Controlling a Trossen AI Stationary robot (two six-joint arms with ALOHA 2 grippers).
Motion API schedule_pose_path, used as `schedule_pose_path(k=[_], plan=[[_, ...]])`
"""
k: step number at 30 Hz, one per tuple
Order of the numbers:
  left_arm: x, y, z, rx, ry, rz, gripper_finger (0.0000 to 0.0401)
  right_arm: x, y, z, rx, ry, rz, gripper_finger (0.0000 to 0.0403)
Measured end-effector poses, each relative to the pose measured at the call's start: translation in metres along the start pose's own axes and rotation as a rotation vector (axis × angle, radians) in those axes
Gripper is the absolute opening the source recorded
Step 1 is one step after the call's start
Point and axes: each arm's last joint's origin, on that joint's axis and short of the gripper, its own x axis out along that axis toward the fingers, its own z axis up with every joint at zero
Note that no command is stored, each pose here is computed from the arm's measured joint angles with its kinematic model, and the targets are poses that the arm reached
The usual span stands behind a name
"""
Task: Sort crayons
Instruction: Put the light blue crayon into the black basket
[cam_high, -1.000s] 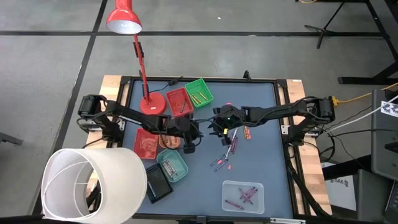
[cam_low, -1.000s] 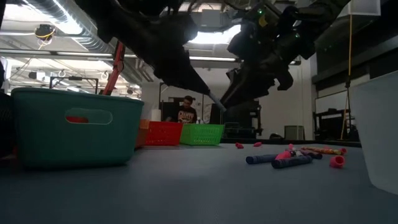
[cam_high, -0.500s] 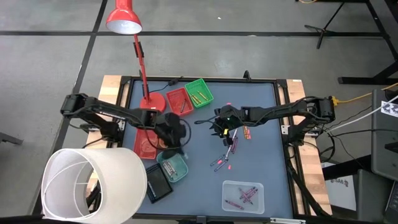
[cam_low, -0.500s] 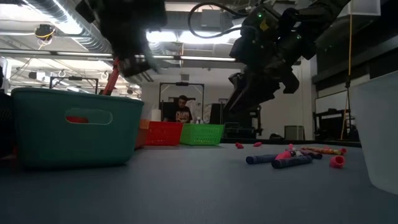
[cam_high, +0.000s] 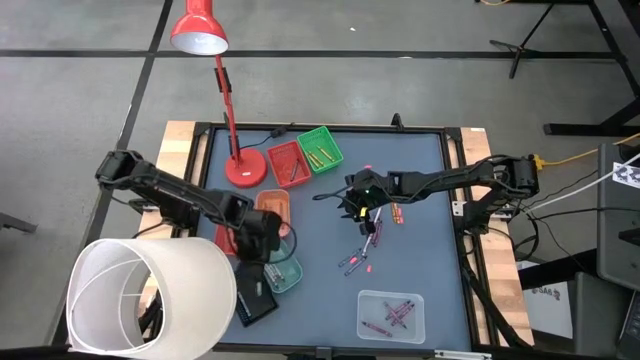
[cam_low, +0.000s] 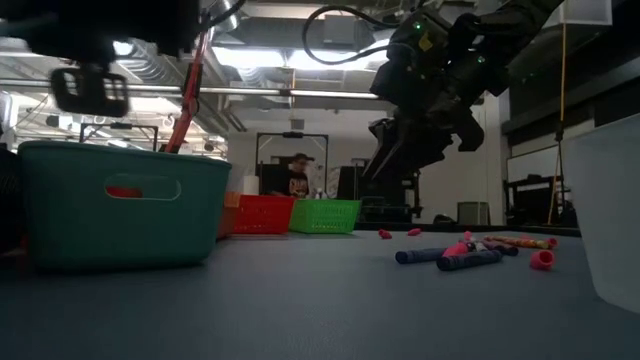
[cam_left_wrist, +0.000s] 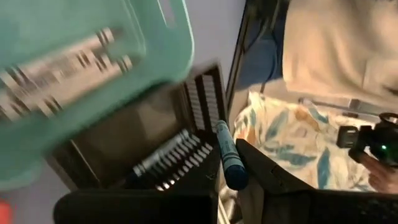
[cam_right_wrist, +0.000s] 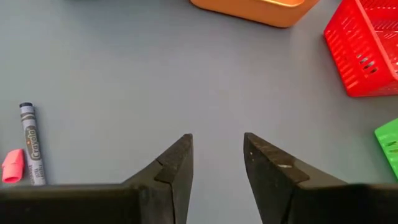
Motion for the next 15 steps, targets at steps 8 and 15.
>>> schedule_pose_path(k=[8, 15], plan=[[0.014, -0.008, -0.017, 0.001, 0.052, 0.072, 0.0018, 0.000, 0.000, 0.000, 0.000, 0.000, 0.000, 0.0140], [0.021, -0.012, -0.028, -0.134, 0.044, 0.156, 0.0023, 0.000, 0.000, 0.000, 0.000, 0.000, 0.001, 0.0140]])
